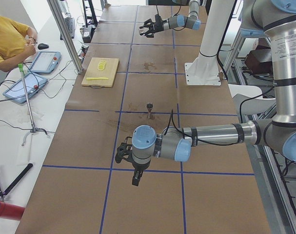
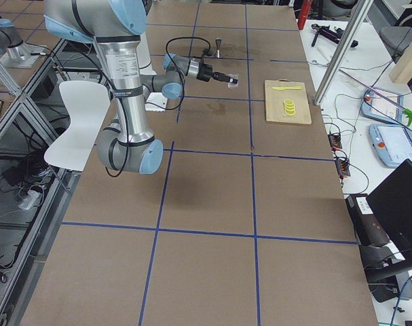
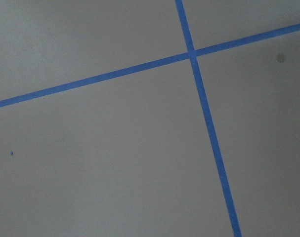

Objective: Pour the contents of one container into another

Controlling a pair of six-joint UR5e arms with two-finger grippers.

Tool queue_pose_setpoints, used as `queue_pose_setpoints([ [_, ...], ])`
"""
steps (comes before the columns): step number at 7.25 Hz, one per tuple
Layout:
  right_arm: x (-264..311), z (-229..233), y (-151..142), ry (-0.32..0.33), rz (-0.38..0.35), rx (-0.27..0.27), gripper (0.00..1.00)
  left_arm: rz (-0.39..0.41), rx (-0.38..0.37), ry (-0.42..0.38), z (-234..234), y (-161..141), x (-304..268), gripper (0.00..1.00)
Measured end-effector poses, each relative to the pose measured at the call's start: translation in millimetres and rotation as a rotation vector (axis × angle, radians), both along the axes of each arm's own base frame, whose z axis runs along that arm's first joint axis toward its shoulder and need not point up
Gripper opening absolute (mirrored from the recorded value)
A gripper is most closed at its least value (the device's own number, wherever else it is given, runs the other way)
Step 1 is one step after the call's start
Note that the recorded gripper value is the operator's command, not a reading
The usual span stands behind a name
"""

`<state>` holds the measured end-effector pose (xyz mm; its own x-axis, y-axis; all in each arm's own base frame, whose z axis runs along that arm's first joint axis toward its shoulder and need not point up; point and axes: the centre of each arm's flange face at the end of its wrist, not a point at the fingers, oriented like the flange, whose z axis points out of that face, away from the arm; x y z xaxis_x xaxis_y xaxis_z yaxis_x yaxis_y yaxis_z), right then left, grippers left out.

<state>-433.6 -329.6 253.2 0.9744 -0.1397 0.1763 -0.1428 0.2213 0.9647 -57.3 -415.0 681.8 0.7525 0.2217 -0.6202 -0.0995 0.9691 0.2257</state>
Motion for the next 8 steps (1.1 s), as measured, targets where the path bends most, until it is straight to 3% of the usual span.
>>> queue_pose_setpoints([
  [3, 36, 87, 8, -0.104, 0.01, 0.007, 0.0, -0.001, 0.004, 0.001, 0, 1, -1, 1.0],
  [6, 32, 195, 8, -0.247, 0.019, -0.004, 0.0, -0.001, 0.006, 0.001, -1, 1, -1, 1.0],
  [8, 30, 238, 11, -0.322, 0.013, -0.035, 0.0, -0.001, 0.007, 0.001, -1, 1, -1, 1.0],
])
